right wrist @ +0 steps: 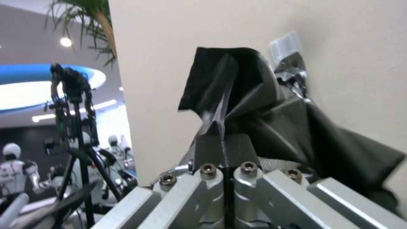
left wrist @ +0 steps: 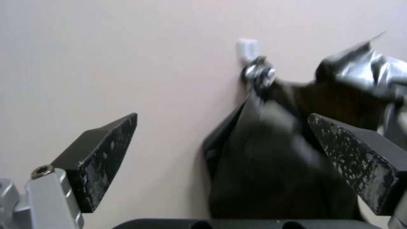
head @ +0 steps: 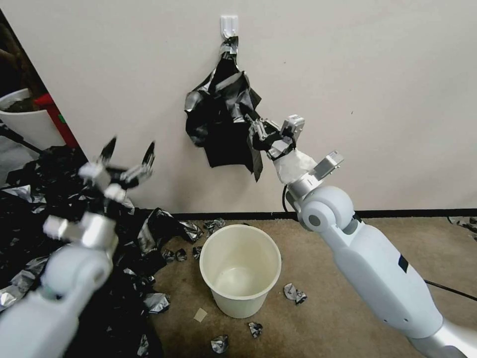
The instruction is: Place a trash bag onto the trash bin.
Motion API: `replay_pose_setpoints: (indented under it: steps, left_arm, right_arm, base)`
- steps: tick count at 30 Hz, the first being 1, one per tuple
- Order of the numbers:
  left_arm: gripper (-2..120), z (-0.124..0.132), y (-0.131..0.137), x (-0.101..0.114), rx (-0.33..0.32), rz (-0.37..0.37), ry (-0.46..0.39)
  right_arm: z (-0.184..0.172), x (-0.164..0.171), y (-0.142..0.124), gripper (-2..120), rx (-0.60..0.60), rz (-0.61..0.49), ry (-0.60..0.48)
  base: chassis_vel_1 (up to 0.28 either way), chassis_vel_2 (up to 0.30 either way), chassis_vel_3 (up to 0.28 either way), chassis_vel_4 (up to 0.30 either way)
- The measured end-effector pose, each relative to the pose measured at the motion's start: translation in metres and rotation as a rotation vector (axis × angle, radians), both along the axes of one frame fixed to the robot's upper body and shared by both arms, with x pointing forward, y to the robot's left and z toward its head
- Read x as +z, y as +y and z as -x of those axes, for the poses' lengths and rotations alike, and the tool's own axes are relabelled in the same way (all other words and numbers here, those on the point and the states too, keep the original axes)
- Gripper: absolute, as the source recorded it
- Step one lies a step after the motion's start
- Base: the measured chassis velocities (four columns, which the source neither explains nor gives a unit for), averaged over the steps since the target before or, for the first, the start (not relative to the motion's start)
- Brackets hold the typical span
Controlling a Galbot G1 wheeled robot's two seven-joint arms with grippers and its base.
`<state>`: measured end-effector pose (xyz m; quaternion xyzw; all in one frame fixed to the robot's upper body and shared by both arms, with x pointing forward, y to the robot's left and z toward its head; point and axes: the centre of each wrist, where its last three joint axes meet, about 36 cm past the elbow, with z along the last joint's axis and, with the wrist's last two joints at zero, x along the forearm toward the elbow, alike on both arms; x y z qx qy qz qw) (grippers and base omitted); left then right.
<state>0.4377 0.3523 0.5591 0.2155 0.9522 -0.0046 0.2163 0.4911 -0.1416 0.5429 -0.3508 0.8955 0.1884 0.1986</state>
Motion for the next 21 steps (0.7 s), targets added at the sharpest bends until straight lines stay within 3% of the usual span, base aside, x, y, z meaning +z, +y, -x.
replay_pose_setpoints:
  steps: [3, 4, 5, 7, 8, 12, 13, 16, 17, 21]
  left_arm:
    - [100, -0.027, 0.002, 0.049, -0.081, -0.096, 0.001]
    - [100, -0.033, 0.003, 0.055, -0.098, -0.132, 0.011]
    - [100, -0.033, 0.003, 0.055, -0.098, -0.132, 0.011]
    - [100, -0.051, 0.005, 0.063, -0.134, -0.248, 0.038]
    - [100, -0.051, 0.005, 0.063, -0.134, -0.248, 0.038]
    - [100, -0.088, 0.017, 0.079, -0.190, -0.527, 0.030]
    - [100, -0.088, 0.017, 0.079, -0.190, -0.527, 0.030]
    - [100, -0.107, 0.018, 0.094, -0.233, -0.633, -0.011]
    - [100, -0.107, 0.018, 0.094, -0.233, -0.633, -0.011]
    - [100, -0.122, 0.016, 0.106, -0.245, -0.745, -0.031]
  right_arm:
    - [-0.002, -0.001, 0.009, 0, 0.006, -0.009, -0.006]
    - [-0.002, -0.001, 0.011, 0, 0.008, -0.008, -0.009]
    - [-0.002, -0.001, 0.011, 0, 0.008, -0.008, -0.009]
    - [-0.003, -0.002, 0.012, 0, 0.012, -0.002, -0.015]
    - [-0.003, -0.002, 0.012, 0, 0.012, -0.002, -0.015]
    - [-0.005, -0.003, 0.011, 0, 0.017, 0.009, -0.027]
    - [-0.005, -0.003, 0.011, 0, 0.017, 0.009, -0.027]
    - [-0.004, -0.002, 0.010, 0, 0.022, 0.013, -0.038]
    - [-0.004, -0.002, 0.010, 0, 0.022, 0.013, -0.038]
    - [-0.004, -0.001, 0.010, 0, 0.022, 0.013, -0.045]
  base:
    - [0.000, 0.000, 0.000, 0.000]
    - [0.000, 0.000, 0.000, 0.000]
    - [0.000, 0.000, 0.000, 0.000]
    - [0.000, 0.000, 0.000, 0.000]
    - [0.000, 0.000, 0.000, 0.000]
    - [0.000, 0.000, 0.000, 0.000]
    - [0.000, 0.000, 0.000, 0.000]
    - [0.000, 0.000, 0.000, 0.000]
    - [0.000, 0.000, 0.000, 0.000]
    - [0.000, 0.000, 0.000, 0.000]
